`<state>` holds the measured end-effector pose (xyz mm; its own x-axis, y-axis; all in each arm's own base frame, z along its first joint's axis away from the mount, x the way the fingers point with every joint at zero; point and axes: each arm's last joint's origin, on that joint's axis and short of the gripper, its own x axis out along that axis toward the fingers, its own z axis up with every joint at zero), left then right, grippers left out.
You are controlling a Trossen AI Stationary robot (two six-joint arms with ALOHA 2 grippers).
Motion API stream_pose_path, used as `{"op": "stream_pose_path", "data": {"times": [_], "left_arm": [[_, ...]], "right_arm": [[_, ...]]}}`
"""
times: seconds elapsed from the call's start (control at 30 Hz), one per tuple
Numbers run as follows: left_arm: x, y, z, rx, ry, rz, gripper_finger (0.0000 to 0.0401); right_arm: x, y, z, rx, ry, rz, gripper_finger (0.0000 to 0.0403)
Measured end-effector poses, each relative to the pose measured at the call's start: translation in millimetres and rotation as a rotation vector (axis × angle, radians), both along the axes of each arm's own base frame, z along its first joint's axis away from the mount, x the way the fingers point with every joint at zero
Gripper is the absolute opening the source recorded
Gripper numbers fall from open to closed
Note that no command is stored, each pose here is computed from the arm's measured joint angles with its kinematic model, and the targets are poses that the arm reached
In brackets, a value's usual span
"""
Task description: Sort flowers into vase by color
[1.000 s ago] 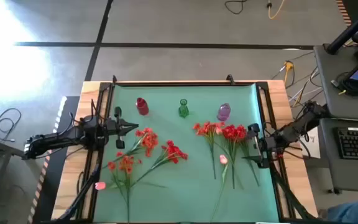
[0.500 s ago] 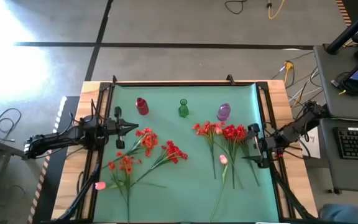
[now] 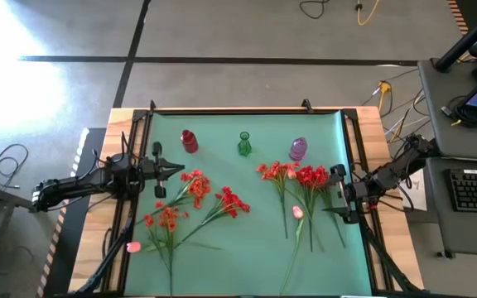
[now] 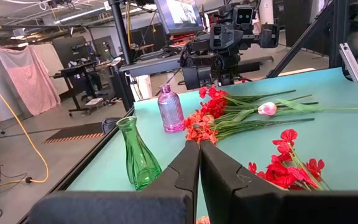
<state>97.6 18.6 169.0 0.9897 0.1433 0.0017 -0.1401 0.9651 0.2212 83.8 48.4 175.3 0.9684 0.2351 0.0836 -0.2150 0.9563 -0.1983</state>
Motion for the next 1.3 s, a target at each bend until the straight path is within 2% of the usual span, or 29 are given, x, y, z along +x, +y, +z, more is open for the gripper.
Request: {"op": "stream_pose_path", "data": {"times": [1.13,1.23,1.3], "left_arm": [[0.0,0.0,0.0,0.000,0.000,0.000,0.0000],[0.0,0.0,0.0,0.000,0.000,0.000,0.0000],[0.0,0.0,0.0,0.000,0.000,0.000,0.0000]], "right_arm": [[0.0,0.0,-0.1,-0.001,0.000,0.000,0.0325],[0.2,-0.7,0.1,-0.019,-0.005,-0.028,0.0325],[0.2,-0.8,0.2,0.012,0.001,-0.027,0.0325]]}}
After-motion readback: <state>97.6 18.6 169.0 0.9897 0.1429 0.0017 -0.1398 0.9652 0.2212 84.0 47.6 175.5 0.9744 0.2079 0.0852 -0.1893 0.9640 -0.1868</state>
